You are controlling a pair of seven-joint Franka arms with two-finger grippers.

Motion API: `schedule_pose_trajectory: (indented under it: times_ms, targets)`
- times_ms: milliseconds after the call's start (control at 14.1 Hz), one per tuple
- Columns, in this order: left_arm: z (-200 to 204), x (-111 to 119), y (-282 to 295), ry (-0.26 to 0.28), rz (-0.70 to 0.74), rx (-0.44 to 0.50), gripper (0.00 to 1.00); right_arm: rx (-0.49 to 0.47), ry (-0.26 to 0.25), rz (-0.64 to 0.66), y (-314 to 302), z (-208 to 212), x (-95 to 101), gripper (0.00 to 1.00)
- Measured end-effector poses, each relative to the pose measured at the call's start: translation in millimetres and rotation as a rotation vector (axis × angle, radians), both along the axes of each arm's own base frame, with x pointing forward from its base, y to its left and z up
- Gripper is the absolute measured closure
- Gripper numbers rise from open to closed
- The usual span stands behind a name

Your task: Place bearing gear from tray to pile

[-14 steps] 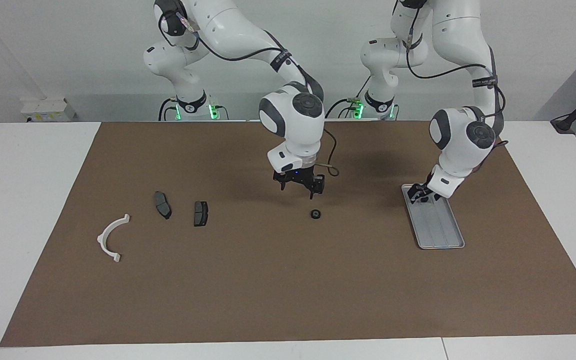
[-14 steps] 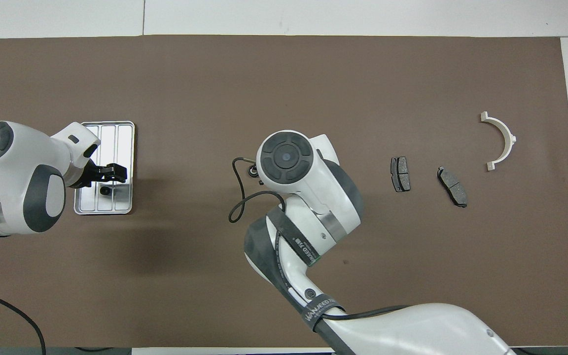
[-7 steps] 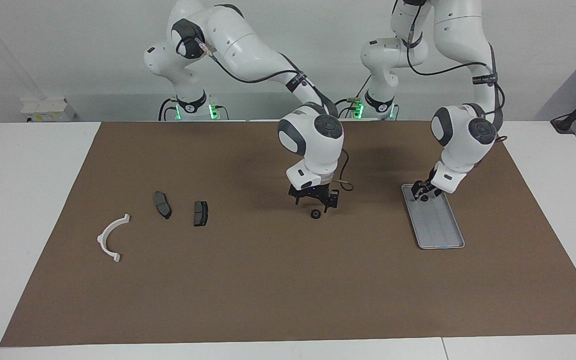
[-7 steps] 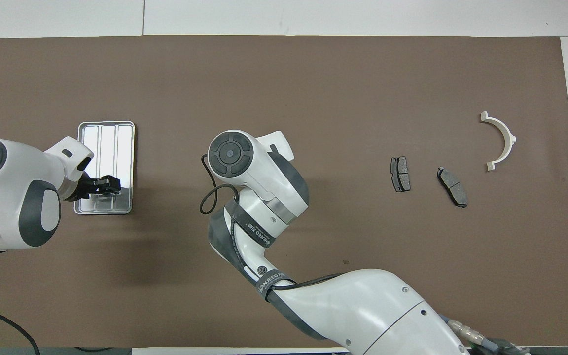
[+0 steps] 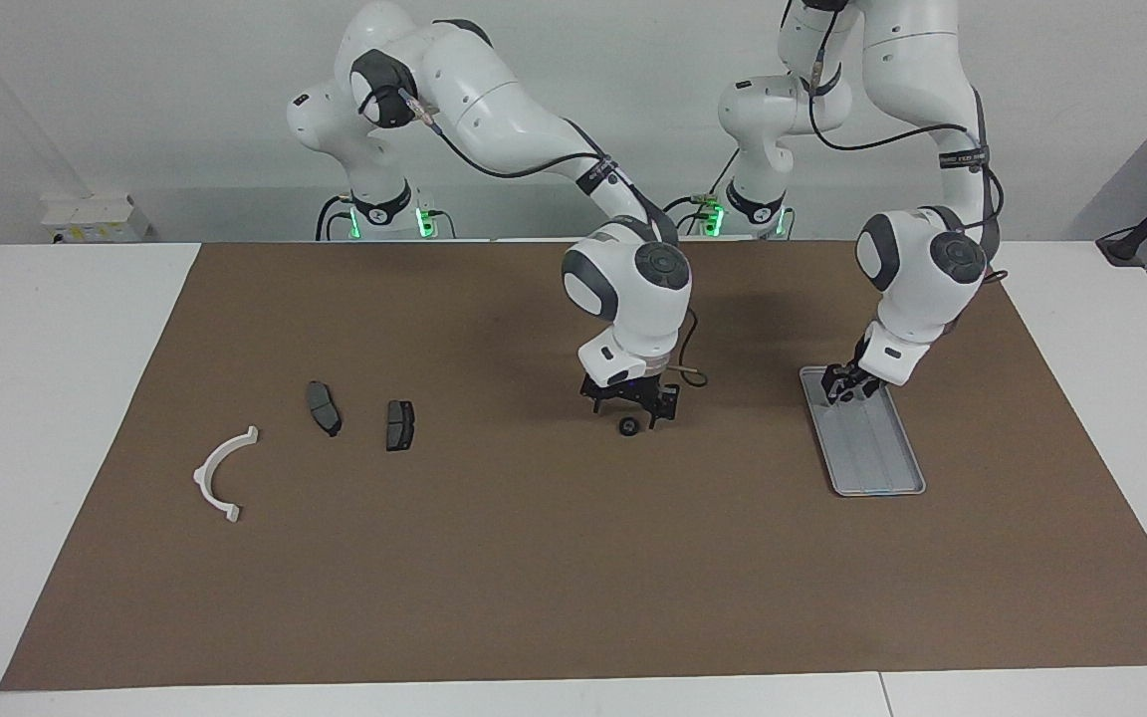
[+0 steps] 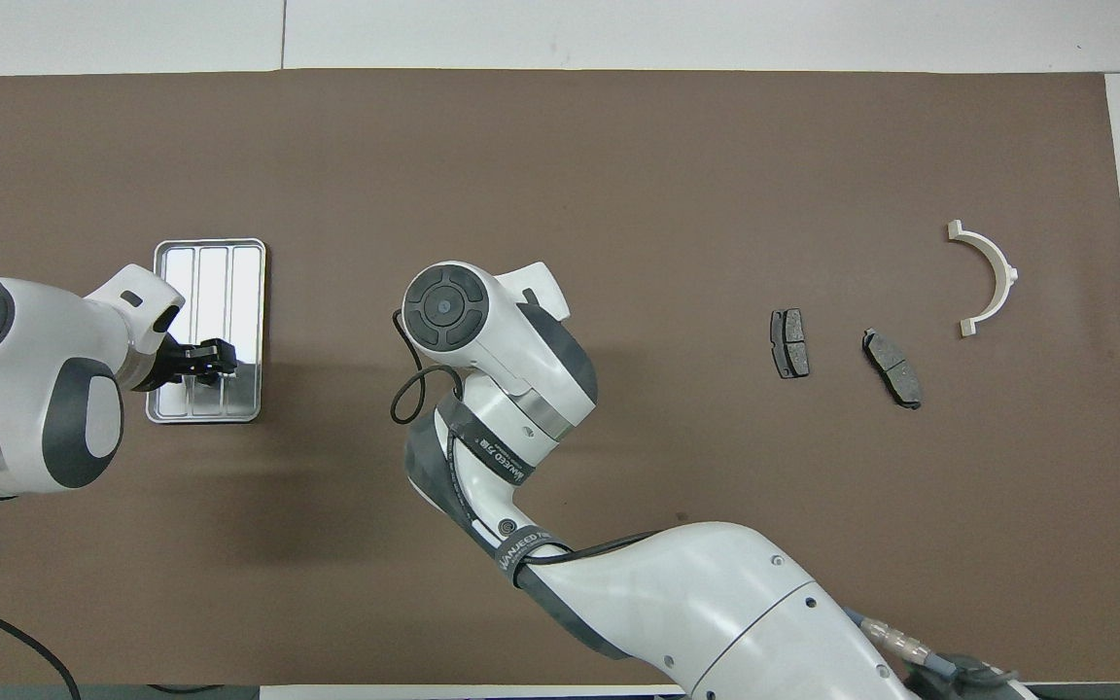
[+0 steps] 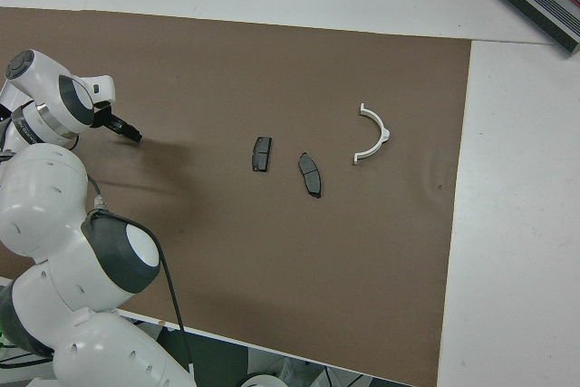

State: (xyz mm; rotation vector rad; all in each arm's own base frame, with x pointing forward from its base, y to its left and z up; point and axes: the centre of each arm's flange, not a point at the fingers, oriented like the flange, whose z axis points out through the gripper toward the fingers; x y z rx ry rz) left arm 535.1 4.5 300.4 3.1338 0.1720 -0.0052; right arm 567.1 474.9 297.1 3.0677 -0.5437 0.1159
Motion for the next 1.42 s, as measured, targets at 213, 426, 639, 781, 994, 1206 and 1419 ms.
schedule_pose_trajectory:
  times_ms: [213,426,639,781,994,1206,1419]
  targets:
    - [-4,-3,0,0.007,0.001,0.0,0.28,0.093,-0.02,-0.032,5,1,6.2,0.0]
    - [-6,-5,0,0.009,0.002,0.0,0.3,0.09,-0.005,-0.025,3,-7,5.1,0.0]
    - [-6,-4,0,0.008,0.002,0.0,0.3,0.082,0.002,-0.011,0,-20,2.6,0.0]
    - [-5,-4,-2,0.004,0.0,-0.001,0.39,0.08,0.003,-0.01,-2,-22,2.2,0.08]
    - [-1,-4,-4,-0.004,-0.001,-0.002,0.72,0.083,0.0,-0.01,-1,-19,2.7,0.19]
    - [1,-3,-4,-0.004,0.006,-0.002,0.76,0.088,-0.003,-0.009,0,-16,3.0,0.38]
    - [31,15,-9,0.016,0.052,-0.003,0.76,0.089,-0.003,-0.011,-1,-15,4.1,0.52]
